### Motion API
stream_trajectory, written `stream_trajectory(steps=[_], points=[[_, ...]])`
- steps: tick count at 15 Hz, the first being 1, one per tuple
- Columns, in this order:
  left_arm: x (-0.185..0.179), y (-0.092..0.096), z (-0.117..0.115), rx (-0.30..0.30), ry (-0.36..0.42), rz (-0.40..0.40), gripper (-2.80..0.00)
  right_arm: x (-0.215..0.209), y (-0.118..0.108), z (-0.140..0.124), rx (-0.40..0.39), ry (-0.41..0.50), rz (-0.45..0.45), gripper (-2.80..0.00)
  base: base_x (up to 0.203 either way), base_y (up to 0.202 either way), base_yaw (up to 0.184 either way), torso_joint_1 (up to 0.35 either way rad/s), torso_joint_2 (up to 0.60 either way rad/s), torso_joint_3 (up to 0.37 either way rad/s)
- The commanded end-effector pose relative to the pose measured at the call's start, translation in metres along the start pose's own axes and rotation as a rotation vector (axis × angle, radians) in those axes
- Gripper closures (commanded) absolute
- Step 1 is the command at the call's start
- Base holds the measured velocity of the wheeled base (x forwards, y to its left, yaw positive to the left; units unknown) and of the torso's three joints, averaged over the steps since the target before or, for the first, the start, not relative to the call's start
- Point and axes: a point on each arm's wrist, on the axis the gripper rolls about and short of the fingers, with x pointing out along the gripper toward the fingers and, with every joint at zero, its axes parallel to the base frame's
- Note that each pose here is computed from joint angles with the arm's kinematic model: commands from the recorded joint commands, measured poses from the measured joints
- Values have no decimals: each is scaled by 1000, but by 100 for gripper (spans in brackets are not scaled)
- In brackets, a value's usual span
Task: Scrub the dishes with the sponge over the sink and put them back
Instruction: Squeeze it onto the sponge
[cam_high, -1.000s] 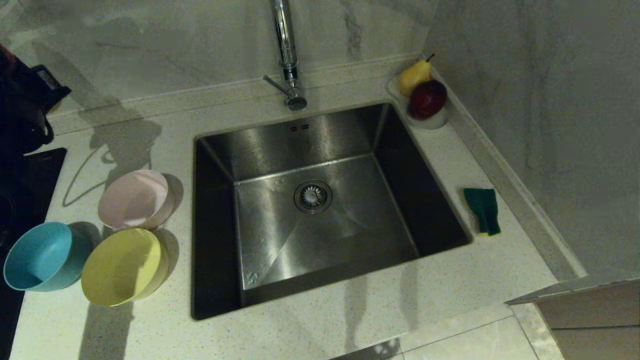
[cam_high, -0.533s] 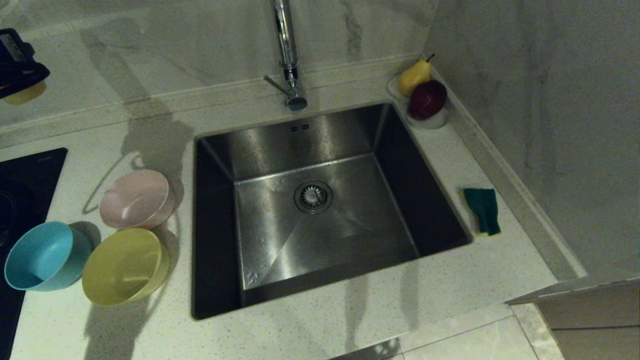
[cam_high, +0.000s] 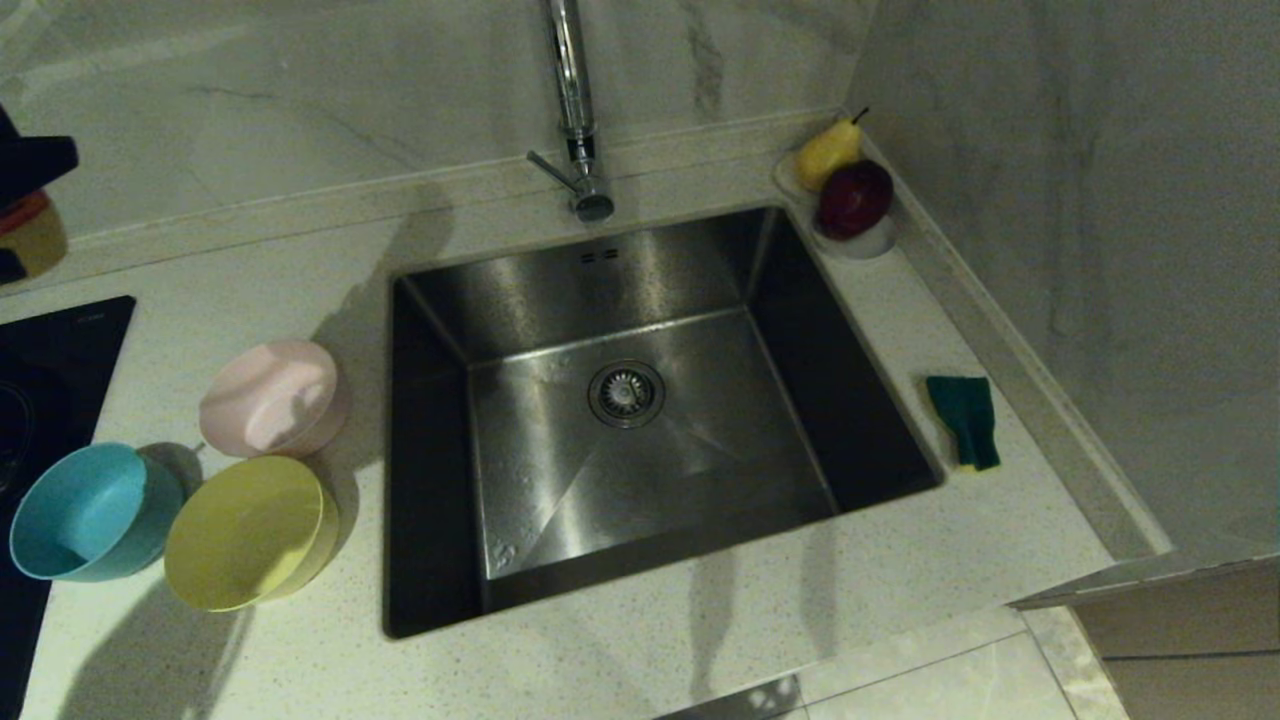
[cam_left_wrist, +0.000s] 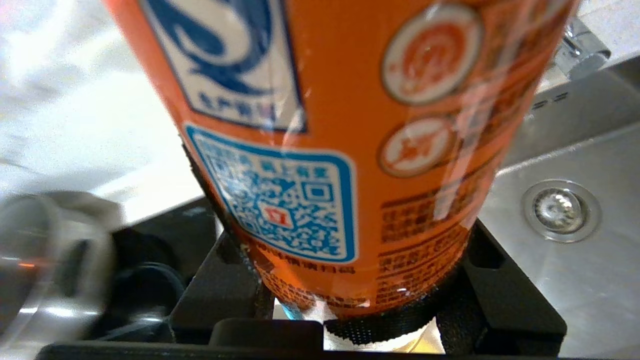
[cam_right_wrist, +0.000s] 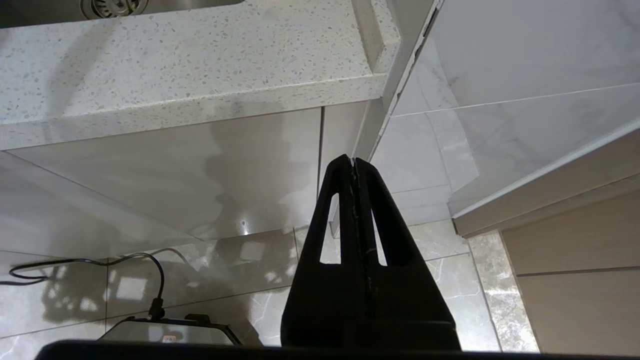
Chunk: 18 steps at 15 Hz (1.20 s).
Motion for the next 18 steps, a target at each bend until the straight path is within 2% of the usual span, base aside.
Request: stream_trajectory(steps=[1,3,7,11,14,16,18], points=[[-28,15,5,-13,-70,7,0,0,0,0,0,1,1,0,0,0,0,0,0,0],[-30,16,7,-3,-92,-3,0,0,0,0,0,1,1,0,0,0,0,0,0,0],[-38,18,9,31,-155,-115,0,0,0,0,0,1,1,0,0,0,0,0,0,0],[-40,13,-5,48,-130,-149,0,0,0,0,-1,1,1,0,0,0,0,0,0,0],[-36,5,-8,54,-122,-210,0,0,0,0,0,1,1,0,0,0,0,0,0,0],[-24,-7,-11,71,-97,-247,0,0,0,0,0,1,1,0,0,0,0,0,0,0],[-8,-21,-8,116,-87,-290,0,0,0,0,0,1,1,0,0,0,0,0,0,0]])
